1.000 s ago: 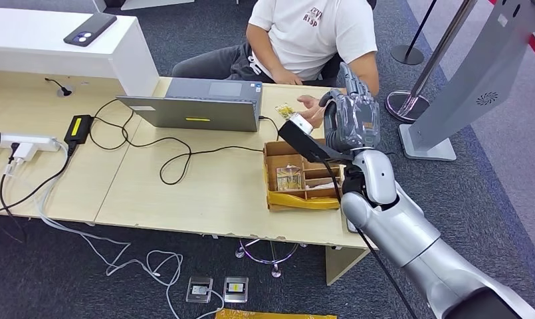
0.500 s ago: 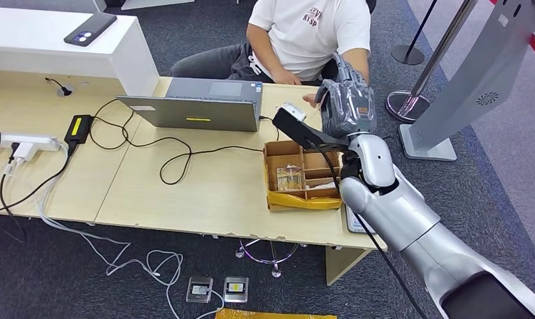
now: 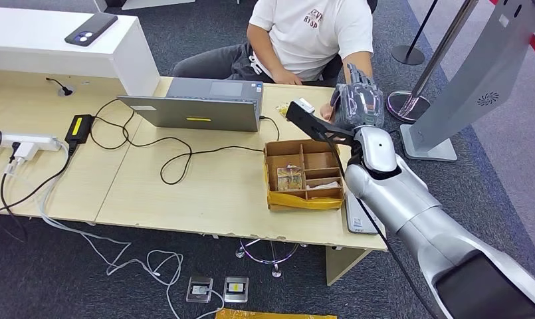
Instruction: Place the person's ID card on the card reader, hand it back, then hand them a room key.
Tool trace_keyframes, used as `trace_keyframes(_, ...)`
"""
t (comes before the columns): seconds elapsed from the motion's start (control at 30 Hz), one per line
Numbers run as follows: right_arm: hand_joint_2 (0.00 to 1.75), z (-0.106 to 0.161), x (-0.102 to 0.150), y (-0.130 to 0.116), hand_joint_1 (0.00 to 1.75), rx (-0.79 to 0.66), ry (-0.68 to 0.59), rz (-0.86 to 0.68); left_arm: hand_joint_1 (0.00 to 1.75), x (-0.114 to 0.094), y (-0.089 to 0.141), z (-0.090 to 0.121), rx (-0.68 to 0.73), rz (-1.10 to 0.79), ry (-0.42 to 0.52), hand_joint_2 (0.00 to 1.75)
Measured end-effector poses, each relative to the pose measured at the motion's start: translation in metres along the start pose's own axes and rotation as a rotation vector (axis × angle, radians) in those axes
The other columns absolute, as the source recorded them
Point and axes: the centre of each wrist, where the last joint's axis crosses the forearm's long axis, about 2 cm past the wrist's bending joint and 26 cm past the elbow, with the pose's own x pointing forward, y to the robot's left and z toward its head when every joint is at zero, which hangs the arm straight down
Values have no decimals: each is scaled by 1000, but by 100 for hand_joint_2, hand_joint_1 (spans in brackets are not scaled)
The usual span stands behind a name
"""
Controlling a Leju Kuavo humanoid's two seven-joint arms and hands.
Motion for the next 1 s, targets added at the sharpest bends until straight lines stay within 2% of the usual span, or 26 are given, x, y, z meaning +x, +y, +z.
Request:
trace_keyframes(0.23, 175, 0, -16, 11, 175, 38, 69, 30, 0, 1, 1, -1, -20, -8, -4, 175)
trace_keyframes(0.37, 175, 0, -25, 15, 0, 50, 90, 48, 0, 1, 2, -2, -23, -8, -5, 175)
trace_keyframes(0.47, 175, 1, -29, 17, 0, 34, 97, 48, 0, 1, 2, -2, -20, -8, -5, 175)
trace_keyframes(0.7, 175, 6, -41, 19, 0, -105, 73, -9, 0, 1, 2, -2, -9, 8, 6, 175)
trace_keyframes(0.9, 175, 10, -47, 19, 0, -124, 60, -15, 0, 1, 2, -2, -7, 11, 8, 175)
trace_keyframes(1.0, 175, 17, -56, 23, 0, -195, 94, -22, 0, 1, 2, -2, 7, 28, 20, 175)
